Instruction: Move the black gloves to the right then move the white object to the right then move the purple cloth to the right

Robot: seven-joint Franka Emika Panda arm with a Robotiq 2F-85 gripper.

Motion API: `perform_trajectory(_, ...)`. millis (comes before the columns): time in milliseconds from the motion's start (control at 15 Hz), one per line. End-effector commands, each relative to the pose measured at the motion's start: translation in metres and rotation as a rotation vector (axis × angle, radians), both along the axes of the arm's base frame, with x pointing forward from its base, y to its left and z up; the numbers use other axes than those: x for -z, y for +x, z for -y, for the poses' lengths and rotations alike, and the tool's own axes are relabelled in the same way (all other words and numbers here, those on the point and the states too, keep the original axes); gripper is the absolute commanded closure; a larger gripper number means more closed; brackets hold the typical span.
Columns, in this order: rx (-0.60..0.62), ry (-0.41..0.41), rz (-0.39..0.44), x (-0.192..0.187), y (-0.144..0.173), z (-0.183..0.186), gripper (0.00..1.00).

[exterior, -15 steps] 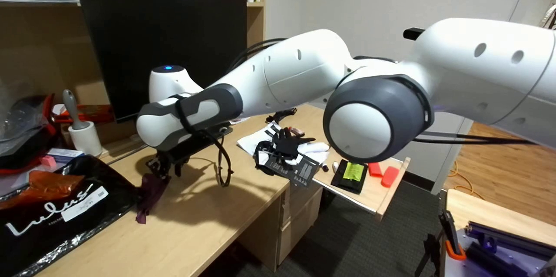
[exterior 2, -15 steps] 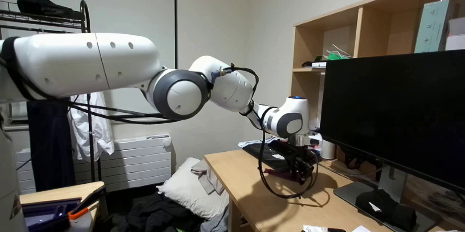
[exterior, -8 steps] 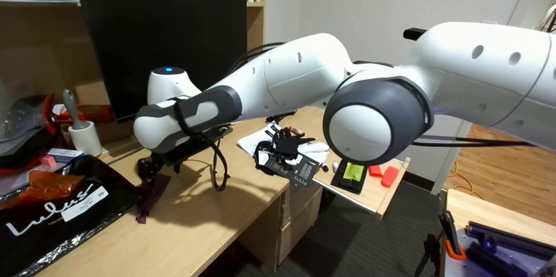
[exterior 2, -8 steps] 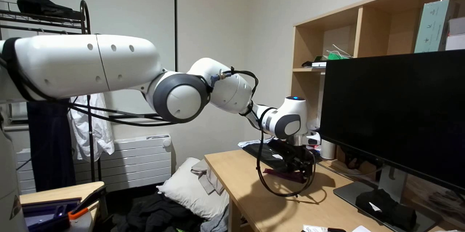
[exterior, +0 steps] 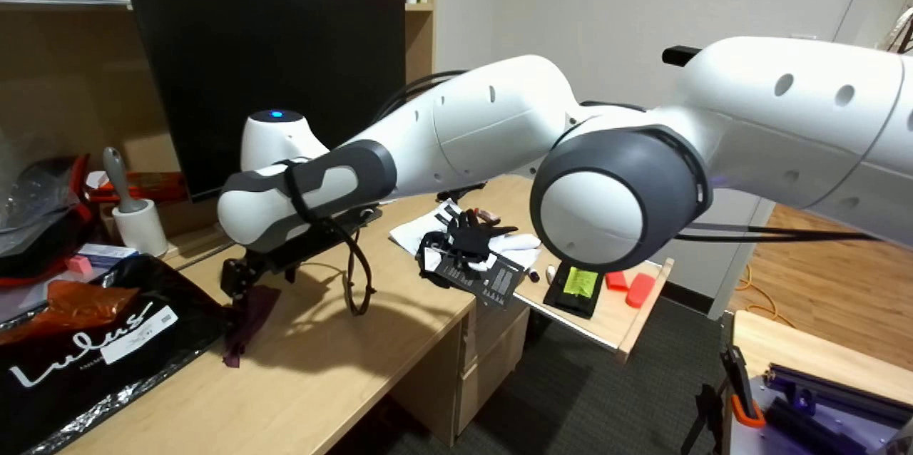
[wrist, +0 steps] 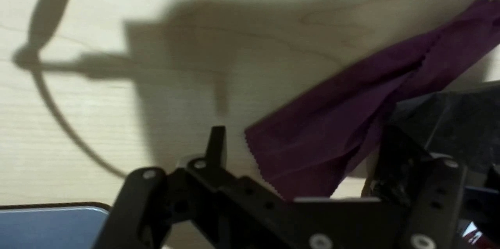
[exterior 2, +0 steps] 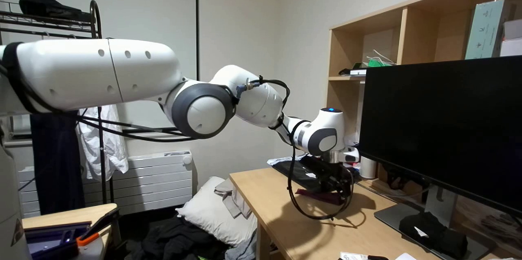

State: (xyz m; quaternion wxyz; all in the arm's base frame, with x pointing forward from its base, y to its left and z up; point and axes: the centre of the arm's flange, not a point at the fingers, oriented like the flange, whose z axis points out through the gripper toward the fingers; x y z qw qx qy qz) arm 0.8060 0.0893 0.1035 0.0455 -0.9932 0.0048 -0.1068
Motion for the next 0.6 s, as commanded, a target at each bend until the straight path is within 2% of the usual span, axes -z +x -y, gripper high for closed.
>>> perform_trajectory(0,-0.004,-0.009,0.051,0.0064,0.0341,0.0014,0.0)
perform_trajectory(533,-0.006,-0.027,0.048,0.0057,0.0345,0.0061,0.0)
